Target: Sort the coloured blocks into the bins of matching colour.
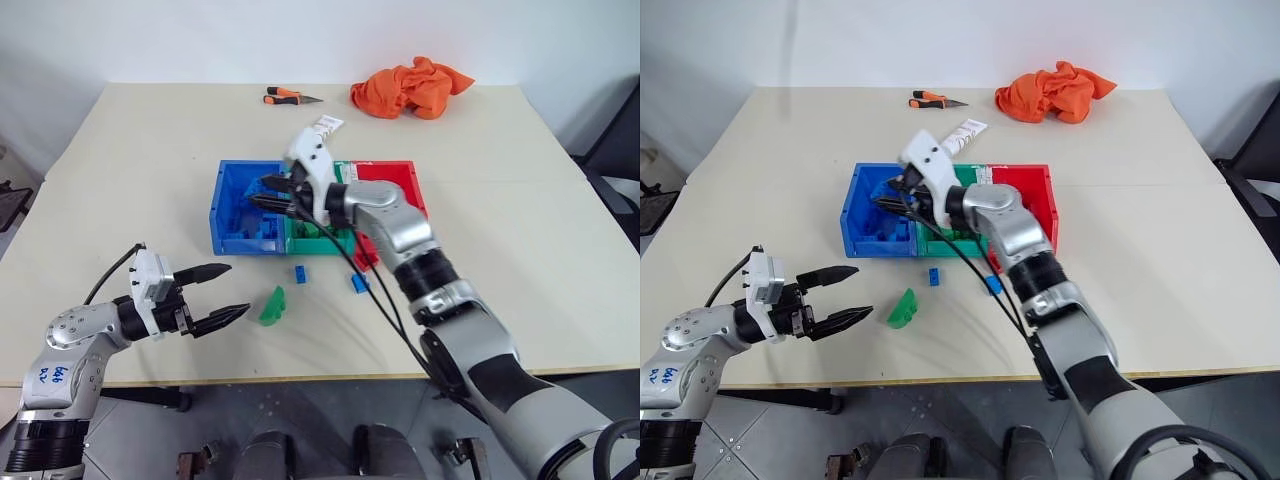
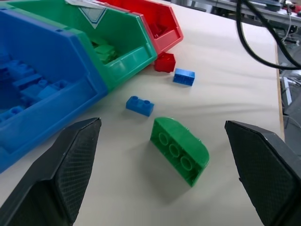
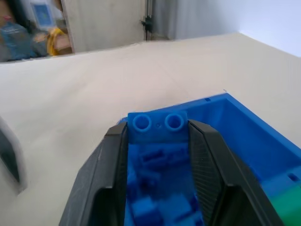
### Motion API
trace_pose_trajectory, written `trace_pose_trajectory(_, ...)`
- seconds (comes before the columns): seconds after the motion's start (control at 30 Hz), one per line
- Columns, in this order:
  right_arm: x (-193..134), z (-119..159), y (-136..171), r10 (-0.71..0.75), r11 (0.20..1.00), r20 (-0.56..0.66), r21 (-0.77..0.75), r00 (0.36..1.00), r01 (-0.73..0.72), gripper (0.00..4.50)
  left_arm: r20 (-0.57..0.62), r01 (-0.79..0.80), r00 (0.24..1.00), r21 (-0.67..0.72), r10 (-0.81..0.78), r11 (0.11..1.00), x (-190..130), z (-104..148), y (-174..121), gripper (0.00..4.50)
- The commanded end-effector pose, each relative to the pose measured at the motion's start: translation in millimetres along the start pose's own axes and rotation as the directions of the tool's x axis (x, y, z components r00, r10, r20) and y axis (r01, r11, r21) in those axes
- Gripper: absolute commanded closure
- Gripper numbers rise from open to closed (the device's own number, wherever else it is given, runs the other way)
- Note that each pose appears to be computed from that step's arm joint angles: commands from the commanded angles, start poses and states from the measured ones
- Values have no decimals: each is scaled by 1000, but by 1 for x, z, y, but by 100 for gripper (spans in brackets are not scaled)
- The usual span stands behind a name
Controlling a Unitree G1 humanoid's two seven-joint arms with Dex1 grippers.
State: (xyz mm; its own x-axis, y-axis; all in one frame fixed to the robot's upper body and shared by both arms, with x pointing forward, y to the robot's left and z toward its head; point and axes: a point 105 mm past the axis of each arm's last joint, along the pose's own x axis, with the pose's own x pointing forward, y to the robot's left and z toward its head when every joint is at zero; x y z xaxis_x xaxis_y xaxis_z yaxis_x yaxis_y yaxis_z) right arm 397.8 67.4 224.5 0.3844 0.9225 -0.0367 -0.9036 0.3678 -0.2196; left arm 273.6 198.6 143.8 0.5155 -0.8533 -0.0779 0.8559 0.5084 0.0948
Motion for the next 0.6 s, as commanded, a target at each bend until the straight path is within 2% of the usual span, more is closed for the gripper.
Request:
trace_pose_trajectory(0.03, 9, 4, -11, -93, 995, 3, -34, 996, 93, 234, 19, 2, 1000, 59, -3, 998, 3, 11, -1, 0)
trace_pose_trajectory(0.1, 11, 1, -11, -96, 994, -9, -56, 995, 95, 170, 21, -1, 1000, 64, -1, 998, 4, 13, -1, 0)
trace_pose_trajectory(0.27, 3, 24, -13, -51, 992, 109, -110, 993, 63, 4, 23, -3, 1000, 70, 2, 998, 4, 15, 3, 0)
trace_pose_trajectory(0.4, -19, 35, -14, 32, 990, 166, -139, 986, -9, 4, 24, 9, 1000, 69, -11, 998, 6, 15, 6, 0)
trace_pose_trajectory(0.5, -52, 35, -12, 96, 982, 183, -176, 978, -63, 4, 24, 19, 999, 67, -21, 998, 9, 15, 9, 0)
trace_pose_trajectory(0.6, -102, 18, 0, 171, 971, 122, -190, 978, -146, 4, 22, 29, 999, 66, -31, 997, 10, 13, 13, 0)
